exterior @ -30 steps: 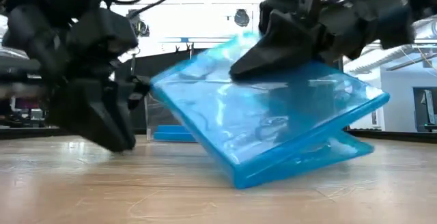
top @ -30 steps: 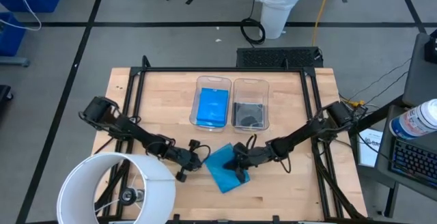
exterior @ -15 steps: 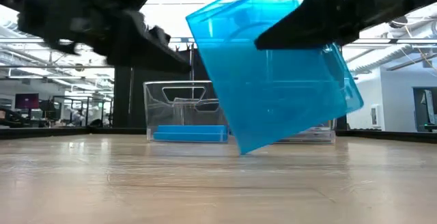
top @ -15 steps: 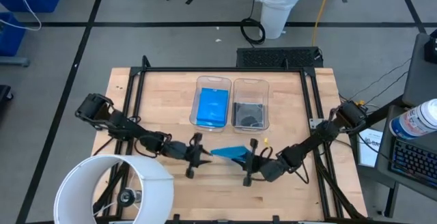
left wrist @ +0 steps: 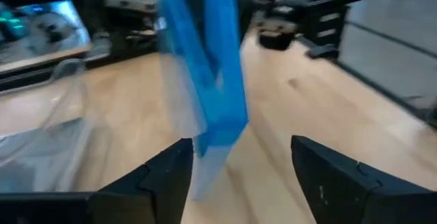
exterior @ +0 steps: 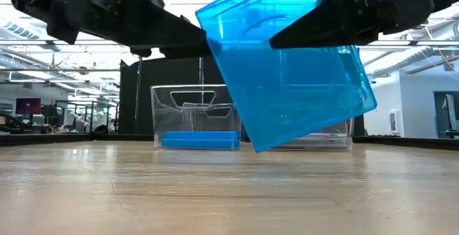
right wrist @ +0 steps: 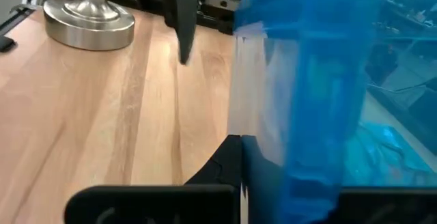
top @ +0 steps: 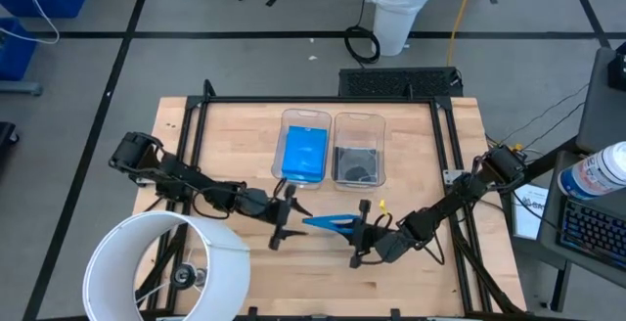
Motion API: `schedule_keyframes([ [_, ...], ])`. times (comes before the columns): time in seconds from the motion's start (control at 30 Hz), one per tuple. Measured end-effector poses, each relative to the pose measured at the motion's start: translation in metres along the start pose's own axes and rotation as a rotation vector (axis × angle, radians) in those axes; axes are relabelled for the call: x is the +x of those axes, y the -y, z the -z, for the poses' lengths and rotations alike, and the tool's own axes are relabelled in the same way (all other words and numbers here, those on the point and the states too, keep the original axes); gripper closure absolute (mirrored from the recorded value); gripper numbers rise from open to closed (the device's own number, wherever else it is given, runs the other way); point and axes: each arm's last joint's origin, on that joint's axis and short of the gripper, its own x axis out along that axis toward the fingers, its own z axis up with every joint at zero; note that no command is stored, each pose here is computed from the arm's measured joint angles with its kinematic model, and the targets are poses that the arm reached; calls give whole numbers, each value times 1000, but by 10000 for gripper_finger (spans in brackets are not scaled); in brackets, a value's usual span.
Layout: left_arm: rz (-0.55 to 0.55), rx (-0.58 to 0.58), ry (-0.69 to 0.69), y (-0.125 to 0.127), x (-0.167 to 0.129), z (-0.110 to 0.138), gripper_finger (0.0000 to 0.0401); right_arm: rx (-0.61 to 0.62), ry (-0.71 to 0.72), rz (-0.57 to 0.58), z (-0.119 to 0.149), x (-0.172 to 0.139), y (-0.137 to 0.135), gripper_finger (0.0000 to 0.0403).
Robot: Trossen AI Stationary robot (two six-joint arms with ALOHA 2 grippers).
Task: Pick & place jewel cases by type
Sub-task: Put the blue CD case into the left transparent bin
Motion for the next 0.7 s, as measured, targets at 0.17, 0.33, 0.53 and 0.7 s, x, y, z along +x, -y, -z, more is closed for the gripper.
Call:
schedule_keyframes([
  [0.17, 49, 17, 46, 1, 0, -4, 143, 5, 2, -5, 0, 1, 1, 403],
  [0.33, 25, -7, 67, -1, 0, -6, 172, 33, 2, -31, -1, 6, 5, 403],
  [0.53, 21, -6, 66, -1, 0, -6, 257, 42, -7, -43, -1, 12, 11, 403],
  [0.7, 9, 14, 57, -2, 0, -5, 336, 48, -10, -77, -1, 14, 12, 403],
])
